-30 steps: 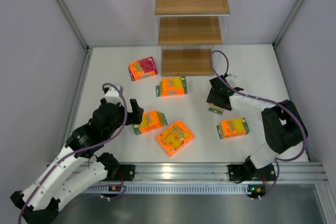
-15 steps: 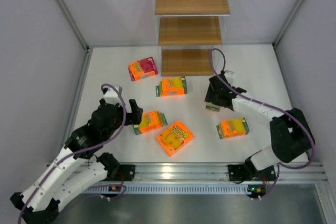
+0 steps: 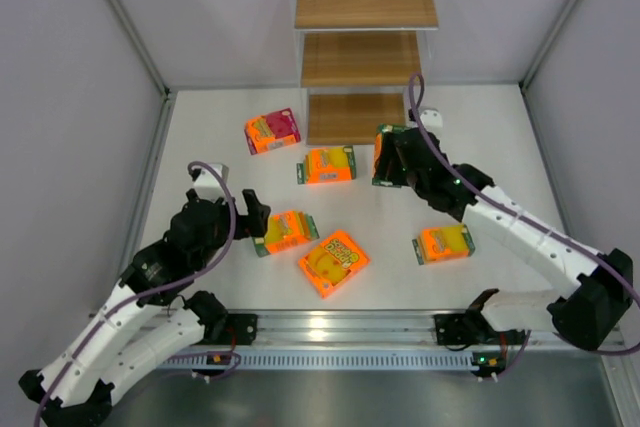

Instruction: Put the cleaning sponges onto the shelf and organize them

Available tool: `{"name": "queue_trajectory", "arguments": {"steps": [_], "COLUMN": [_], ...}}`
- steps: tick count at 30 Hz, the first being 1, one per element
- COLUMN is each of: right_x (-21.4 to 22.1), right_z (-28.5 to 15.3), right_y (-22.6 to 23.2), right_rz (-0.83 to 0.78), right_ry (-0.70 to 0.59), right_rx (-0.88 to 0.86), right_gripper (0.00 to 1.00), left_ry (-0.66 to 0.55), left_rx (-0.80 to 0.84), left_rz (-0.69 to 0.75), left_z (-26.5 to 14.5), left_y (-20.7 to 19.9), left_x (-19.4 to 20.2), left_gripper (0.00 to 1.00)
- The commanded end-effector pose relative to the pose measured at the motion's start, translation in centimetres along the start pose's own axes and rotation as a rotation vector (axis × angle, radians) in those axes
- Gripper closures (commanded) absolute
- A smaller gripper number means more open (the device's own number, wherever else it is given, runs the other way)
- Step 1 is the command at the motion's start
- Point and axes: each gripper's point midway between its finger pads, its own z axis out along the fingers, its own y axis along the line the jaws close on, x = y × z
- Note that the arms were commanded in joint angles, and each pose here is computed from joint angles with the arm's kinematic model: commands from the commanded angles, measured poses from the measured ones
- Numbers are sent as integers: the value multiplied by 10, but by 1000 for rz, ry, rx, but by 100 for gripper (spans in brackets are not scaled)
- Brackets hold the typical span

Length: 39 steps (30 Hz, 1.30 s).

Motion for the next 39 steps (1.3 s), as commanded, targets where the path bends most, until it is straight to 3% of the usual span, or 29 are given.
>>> {"name": "queue_trajectory", "arguments": {"steps": [1,10,21,26,32,39], "right_x": [-38,-98,-186,-214,-263,-295], "right_z": [-42,-104,-169,-174,-185,-165], "right_y": [23,87,133,148,158,171], "right_rz": [-57,-134,-159,-206,-217,-291], "right_ry": [-95,-207,-382,-444,-629,-733], "right_rx": [-70,-246,-402,-395,-361,-300], "right_gripper": [45,47,47,49,47,50], "left_ry": [-41,-60,-55,-54,-37,-44], "left_rx": [-20,-43,-74,-87,-99,-130], "left_rz": [-27,-42,-42,-43,-32,-40], "left_z": [-4,-7,-5,-4,0,-2], "left_y": [5,10,15,17,17,23], "left_x": [-7,-9,-8,-7,-4,-5], "left_gripper": [2,2,2,2,2,2]}}
